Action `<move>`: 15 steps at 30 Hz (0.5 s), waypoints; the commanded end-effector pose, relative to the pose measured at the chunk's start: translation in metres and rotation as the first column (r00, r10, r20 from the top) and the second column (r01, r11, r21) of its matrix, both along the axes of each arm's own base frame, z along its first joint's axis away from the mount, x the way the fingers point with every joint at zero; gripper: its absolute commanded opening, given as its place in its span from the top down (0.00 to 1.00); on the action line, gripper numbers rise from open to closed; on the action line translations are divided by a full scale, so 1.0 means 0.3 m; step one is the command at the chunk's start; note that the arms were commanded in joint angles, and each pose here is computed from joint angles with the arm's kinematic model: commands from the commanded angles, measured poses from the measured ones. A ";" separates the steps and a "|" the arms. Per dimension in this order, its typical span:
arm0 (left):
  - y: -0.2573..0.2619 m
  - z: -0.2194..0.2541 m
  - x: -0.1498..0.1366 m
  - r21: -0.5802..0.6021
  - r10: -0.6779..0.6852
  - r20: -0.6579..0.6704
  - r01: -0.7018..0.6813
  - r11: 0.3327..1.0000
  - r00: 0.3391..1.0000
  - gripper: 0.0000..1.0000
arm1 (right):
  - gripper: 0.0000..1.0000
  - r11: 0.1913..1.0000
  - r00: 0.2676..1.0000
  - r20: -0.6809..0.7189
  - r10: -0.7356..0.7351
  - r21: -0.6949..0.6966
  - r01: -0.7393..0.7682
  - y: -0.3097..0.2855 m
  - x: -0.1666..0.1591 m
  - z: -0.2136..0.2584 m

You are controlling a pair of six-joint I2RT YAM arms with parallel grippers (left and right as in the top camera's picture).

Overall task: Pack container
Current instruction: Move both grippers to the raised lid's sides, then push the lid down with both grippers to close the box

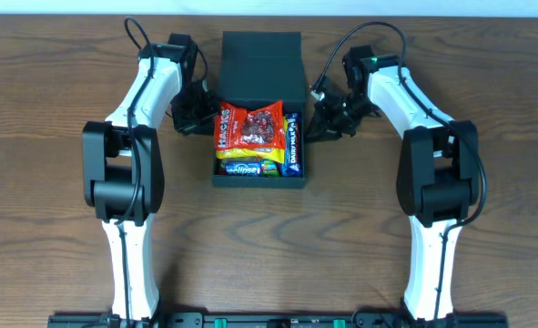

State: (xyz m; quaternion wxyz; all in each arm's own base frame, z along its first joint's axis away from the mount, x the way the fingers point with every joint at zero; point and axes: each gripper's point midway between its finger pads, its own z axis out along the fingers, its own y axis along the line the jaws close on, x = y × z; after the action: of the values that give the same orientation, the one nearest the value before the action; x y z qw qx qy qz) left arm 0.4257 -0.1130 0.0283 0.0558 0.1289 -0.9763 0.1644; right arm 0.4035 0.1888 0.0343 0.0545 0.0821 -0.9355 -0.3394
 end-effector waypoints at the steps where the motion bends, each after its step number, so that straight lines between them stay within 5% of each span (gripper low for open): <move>1: 0.088 0.125 0.088 0.029 0.048 0.152 -0.053 0.998 0.987 0.94 | 0.98 0.999 0.995 0.083 -0.054 0.014 0.053 -0.028 0.072 0.073; 6: 0.128 0.182 0.251 -0.147 0.136 0.317 -0.093 0.985 0.939 0.94 | 0.98 0.983 0.960 0.213 -0.181 0.032 0.179 -0.096 0.234 0.086; 15: 0.082 0.080 0.353 -0.271 0.277 0.286 -0.200 0.942 0.917 0.94 | 0.99 0.953 0.917 0.260 -0.302 0.098 0.287 -0.105 0.358 0.077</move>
State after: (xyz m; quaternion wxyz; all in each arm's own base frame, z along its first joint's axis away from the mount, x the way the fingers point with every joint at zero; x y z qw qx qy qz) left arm 0.5309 -0.0784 0.0701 -0.1392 0.1840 -0.9318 0.2804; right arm 0.5059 0.1556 0.0503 -0.1279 0.0115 -0.9284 -0.3487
